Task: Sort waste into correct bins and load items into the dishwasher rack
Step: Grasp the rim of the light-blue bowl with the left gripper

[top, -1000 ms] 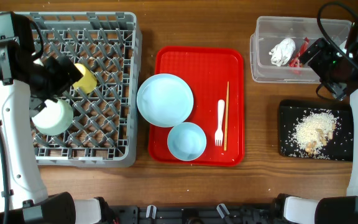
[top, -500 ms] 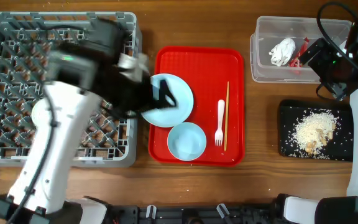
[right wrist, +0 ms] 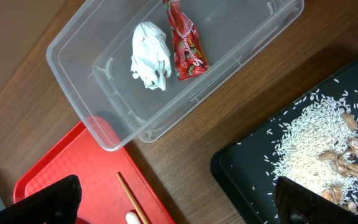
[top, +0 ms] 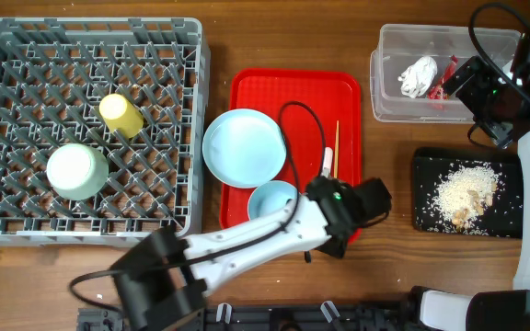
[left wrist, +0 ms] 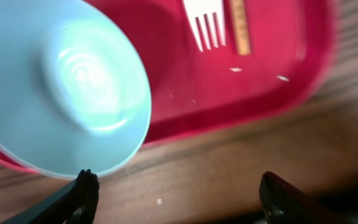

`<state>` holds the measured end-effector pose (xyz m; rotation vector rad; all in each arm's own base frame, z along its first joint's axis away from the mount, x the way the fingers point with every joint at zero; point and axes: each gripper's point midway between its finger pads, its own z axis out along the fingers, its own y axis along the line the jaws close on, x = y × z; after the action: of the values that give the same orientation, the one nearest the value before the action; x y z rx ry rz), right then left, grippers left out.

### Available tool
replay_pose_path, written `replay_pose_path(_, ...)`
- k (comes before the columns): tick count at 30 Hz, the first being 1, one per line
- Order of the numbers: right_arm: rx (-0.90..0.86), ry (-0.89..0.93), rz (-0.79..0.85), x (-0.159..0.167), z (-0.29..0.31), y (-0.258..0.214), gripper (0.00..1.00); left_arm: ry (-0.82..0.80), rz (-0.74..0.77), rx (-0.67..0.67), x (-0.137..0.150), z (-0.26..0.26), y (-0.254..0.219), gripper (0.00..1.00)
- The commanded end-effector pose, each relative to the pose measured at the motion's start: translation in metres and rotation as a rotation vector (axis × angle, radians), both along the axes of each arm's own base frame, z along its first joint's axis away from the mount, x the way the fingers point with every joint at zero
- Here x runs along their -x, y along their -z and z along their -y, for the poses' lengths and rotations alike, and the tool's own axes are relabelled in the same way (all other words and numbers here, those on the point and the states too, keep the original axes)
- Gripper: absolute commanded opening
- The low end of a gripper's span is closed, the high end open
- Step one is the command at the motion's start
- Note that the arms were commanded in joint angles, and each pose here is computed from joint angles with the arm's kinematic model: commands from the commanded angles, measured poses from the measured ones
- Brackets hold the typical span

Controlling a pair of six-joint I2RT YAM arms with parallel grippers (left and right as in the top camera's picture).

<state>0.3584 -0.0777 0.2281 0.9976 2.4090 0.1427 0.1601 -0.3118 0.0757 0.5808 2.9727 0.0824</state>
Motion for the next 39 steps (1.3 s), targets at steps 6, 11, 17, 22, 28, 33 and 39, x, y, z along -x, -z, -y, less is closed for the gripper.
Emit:
replay_pose_path(6,0.031,-0.005,0.012,0.001,0.004,-0.007,1.00,0.007,0.133,-0.161,-0.025,-0.007,0.043,0.63)
replay_pose_path(11,0.031,-0.005,0.012,0.001,0.004,-0.007,1.00,-0.001,0.209,-0.146,-0.041,-0.002,0.042,0.52)
replay_pose_path(17,0.031,-0.005,0.012,0.001,0.004,-0.007,1.00,0.004,0.181,-0.209,-0.036,-0.015,0.063,0.49)
replay_pose_path(22,0.031,-0.005,0.012,0.001,0.004,-0.007,1.00,0.005,0.178,-0.216,-0.035,-0.017,0.065,0.45)
replay_pose_path(28,0.031,-0.005,0.012,0.001,0.004,-0.007,1.00,0.048,0.183,-0.267,-0.035,-0.028,0.065,0.36)
replay_pose_path(33,0.031,-0.005,0.012,0.001,0.004,-0.007,1.00,0.051,0.171,-0.292,-0.031,-0.038,0.074,0.27)
replay_pose_path(39,0.031,-0.005,0.012,0.001,0.004,-0.007,1.00,0.050,0.174,-0.284,-0.031,-0.036,0.074,0.04)
